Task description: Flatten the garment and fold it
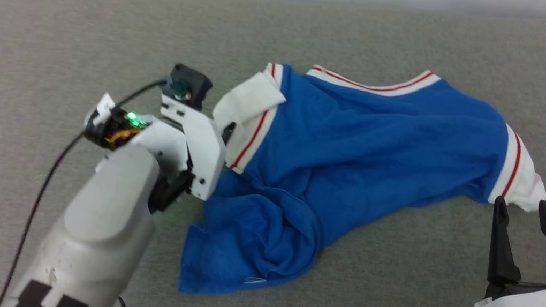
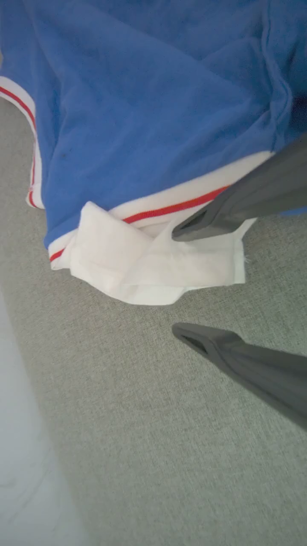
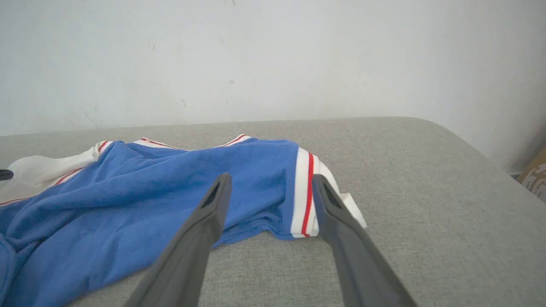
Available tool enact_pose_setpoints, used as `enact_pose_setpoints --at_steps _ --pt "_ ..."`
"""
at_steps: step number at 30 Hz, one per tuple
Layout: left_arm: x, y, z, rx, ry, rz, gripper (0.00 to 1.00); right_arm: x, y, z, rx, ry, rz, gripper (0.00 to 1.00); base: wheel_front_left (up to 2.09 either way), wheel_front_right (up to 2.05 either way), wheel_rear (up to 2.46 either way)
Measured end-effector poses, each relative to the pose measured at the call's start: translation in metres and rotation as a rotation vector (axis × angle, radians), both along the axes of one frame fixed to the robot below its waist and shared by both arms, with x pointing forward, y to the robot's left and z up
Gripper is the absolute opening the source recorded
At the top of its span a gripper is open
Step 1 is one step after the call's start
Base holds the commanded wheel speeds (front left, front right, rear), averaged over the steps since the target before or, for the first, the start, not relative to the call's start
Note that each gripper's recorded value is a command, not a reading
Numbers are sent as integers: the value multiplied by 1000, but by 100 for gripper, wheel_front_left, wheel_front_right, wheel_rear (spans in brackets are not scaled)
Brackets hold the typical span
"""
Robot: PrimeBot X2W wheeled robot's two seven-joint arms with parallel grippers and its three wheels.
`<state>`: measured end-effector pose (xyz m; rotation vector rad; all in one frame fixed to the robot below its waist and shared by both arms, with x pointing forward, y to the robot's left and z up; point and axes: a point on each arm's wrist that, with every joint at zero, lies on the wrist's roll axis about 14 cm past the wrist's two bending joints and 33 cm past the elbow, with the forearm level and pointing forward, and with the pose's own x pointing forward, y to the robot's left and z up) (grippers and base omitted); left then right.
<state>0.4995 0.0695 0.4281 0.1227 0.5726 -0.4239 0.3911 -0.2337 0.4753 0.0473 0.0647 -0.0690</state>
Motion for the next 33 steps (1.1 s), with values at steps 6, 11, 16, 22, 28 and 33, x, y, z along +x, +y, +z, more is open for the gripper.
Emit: enact_pose_setpoints --at_steps 6,11,16,22,28,33 --pt "12 2 -37 107 137 -28 100 -8 -14 -21 1 57 -50 100 0 0 0" --pt "22 -4 -50 126 187 -43 0 -13 -20 -34 0 94 -75 100 0 0 0" --pt "31 -8 -43 43 107 -12 0 -9 -21 -36 -7 97 -74 100 0 0 0" --pt "26 35 -31 -83 -31 188 0 -4 -12 -31 -14 88 -35 100 0 0 0" --pt "-2 117 -13 -126 -171 455 0 2 9 -27 -6 96 36 100 0 0 0" --pt "-57 158 -31 -120 -132 575 5 1 30 -32 2 147 103 100 0 0 0"
